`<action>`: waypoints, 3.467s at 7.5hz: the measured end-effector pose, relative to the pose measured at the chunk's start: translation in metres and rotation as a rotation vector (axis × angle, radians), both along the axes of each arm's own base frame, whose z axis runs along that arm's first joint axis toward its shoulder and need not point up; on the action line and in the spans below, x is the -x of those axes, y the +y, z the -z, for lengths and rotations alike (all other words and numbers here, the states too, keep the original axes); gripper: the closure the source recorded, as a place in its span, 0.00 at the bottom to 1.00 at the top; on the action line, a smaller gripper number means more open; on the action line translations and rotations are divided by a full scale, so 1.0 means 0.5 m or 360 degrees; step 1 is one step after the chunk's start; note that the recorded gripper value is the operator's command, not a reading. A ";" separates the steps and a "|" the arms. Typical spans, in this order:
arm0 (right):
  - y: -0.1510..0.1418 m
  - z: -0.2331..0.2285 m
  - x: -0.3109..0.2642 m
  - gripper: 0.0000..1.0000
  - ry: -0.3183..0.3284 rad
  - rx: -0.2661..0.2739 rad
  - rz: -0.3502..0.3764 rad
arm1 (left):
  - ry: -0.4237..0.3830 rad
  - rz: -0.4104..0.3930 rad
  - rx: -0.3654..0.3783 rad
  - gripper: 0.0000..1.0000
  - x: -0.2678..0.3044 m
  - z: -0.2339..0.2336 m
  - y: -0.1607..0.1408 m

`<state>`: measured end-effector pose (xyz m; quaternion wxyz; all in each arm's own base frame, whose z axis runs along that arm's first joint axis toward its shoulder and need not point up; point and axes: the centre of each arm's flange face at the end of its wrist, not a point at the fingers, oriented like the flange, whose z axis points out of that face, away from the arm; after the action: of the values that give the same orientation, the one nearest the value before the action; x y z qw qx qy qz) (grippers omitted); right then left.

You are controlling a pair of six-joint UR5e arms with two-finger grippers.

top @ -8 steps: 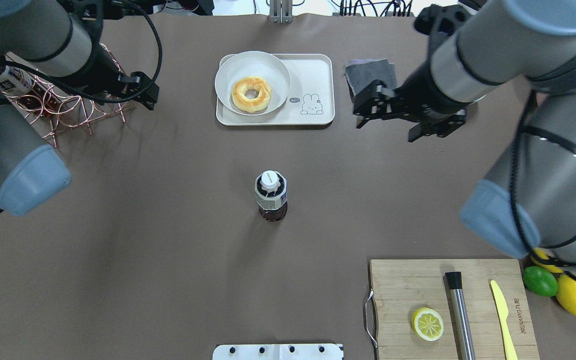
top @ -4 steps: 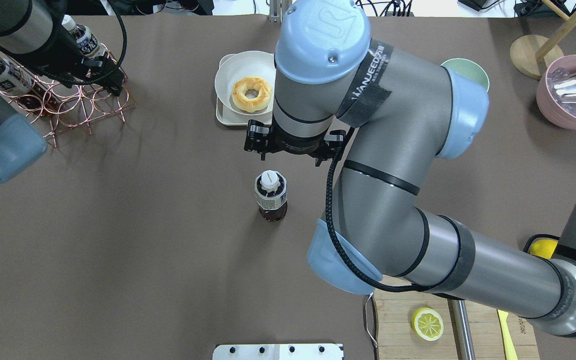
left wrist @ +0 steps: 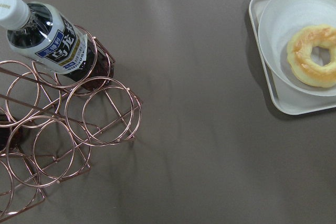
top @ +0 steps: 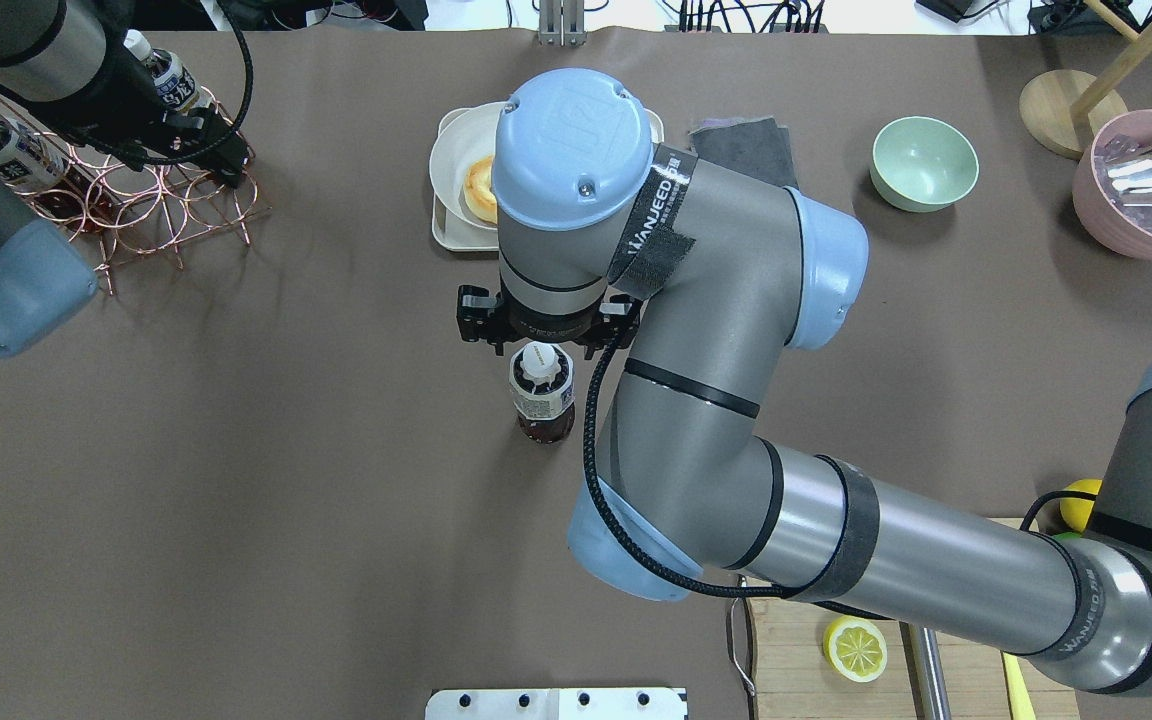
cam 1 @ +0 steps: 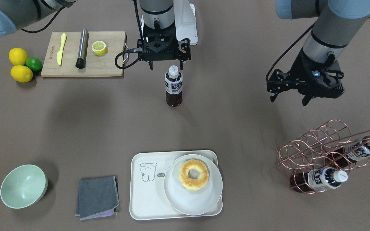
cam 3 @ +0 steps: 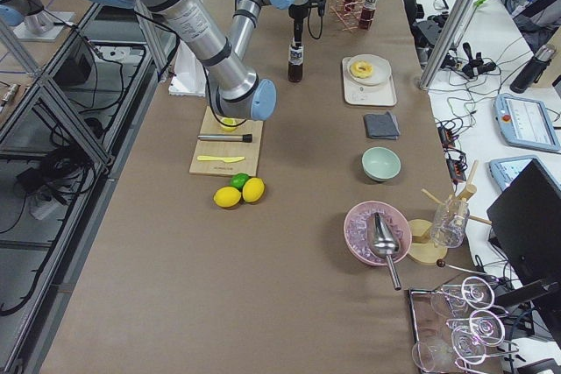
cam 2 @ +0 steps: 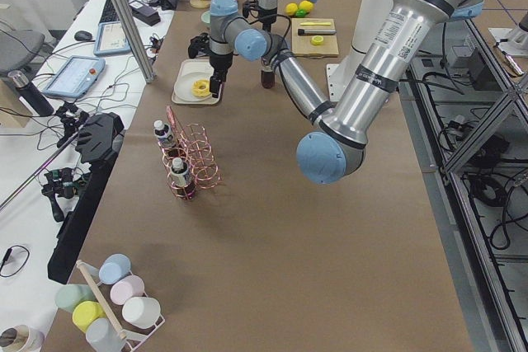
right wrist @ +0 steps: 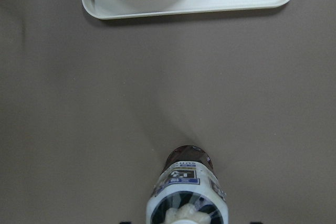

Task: Place tea on tray
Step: 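Grasp the standing tea bottle with the right gripper while the left arm withdraws, then lift the bottle with the right gripper and lower it onto the tray beside the bowl, then open the right gripper and withdraw the right arm from the tray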

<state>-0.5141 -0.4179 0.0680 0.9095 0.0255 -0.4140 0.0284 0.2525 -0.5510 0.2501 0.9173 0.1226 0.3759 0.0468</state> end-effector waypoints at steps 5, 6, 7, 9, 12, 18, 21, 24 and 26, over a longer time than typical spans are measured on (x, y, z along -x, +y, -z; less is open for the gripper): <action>0.014 -0.006 0.020 1.00 0.0005 0.0020 0.0016 | 0.0007 0.0003 -0.0004 0.05 -0.004 -0.003 -0.006; -0.002 -0.001 0.007 1.00 0.0000 0.0014 0.0003 | 0.0010 0.0005 -0.0007 0.05 -0.001 -0.002 -0.005; -0.047 0.001 -0.024 1.00 -0.0008 0.0011 -0.0012 | 0.0015 0.0011 -0.0013 0.05 0.008 0.000 -0.001; -0.226 0.006 -0.088 1.00 0.0029 -0.0010 -0.0014 | 0.0049 0.0015 -0.0002 0.05 0.060 -0.022 0.046; -0.549 -0.109 -0.169 1.00 0.0074 -0.0045 -0.0015 | 0.0085 0.0036 0.0009 0.04 0.143 -0.053 0.127; -0.659 -0.116 -0.167 1.00 0.0072 -0.0051 -0.0022 | 0.0103 0.0056 0.0008 0.04 0.163 -0.047 0.155; -0.640 -0.106 -0.138 0.00 0.0067 -0.0055 -0.0002 | 0.0100 0.0057 0.0013 0.04 0.163 -0.051 0.154; -0.636 -0.110 -0.135 0.00 0.0054 -0.0084 0.0007 | 0.0099 0.0058 0.0015 0.04 0.163 -0.052 0.154; -0.654 -0.124 -0.220 0.00 -0.0008 -0.0111 0.0027 | 0.0091 0.0062 0.0015 0.04 0.171 -0.057 0.149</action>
<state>-0.4043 -0.7450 0.1297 0.9072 0.0536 -0.4172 0.0062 0.1668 -0.4764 0.2783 0.9075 0.1270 0.3996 0.0236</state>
